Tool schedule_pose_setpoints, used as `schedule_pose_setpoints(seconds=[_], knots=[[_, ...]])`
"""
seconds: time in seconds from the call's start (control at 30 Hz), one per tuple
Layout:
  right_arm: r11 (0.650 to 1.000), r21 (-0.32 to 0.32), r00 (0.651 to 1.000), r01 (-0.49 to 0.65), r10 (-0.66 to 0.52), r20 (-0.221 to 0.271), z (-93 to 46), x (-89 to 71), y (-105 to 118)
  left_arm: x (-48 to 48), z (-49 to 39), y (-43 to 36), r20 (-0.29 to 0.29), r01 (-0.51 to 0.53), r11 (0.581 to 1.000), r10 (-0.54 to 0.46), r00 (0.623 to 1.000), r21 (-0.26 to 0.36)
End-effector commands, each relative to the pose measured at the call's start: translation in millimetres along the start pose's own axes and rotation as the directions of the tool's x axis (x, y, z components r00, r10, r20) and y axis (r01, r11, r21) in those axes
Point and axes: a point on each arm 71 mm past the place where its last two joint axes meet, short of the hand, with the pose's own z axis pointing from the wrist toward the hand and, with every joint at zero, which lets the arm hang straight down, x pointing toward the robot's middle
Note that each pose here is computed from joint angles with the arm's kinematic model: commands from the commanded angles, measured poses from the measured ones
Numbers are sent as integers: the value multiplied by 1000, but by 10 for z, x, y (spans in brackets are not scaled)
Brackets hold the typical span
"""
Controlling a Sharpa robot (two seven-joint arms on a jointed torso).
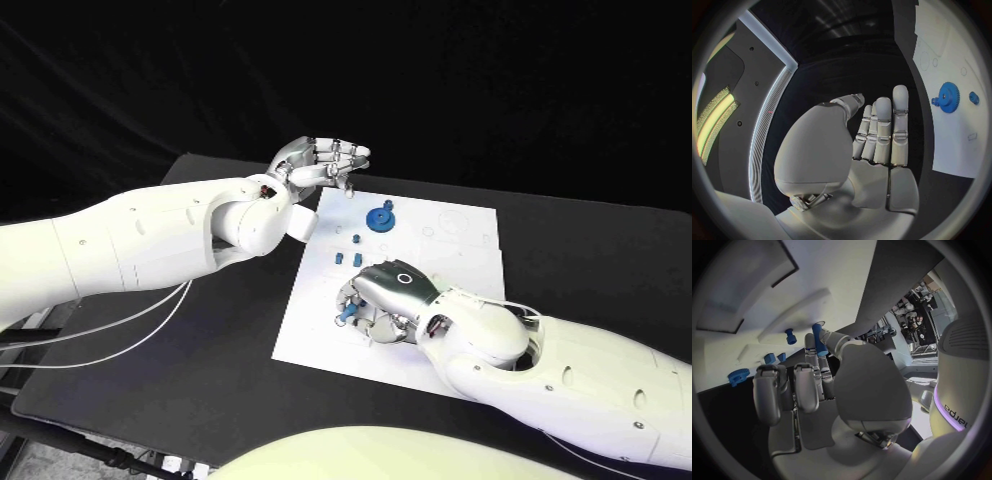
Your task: Assemble the parts on the task board
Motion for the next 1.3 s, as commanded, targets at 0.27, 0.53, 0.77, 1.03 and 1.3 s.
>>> schedule_pose_setpoints(seconds=[0.27,0.53,0.77,1.03,1.3], knots=[[999,-15,999,32,-33,-28,22,67,62,22,3,-7,-15,12,1000,-12,1000,3],[999,-17,999,28,-29,-25,13,71,79,15,2,-7,-14,11,1000,-11,1000,2],[999,0,998,35,-35,-47,24,93,59,15,0,-7,-15,12,1000,-12,1000,1],[999,18,997,48,-46,-65,61,121,44,19,0,-7,-16,12,1000,-12,1000,1],[999,22,998,46,-45,-50,75,119,55,19,1,-6,-16,12,1000,-12,1000,-1]])
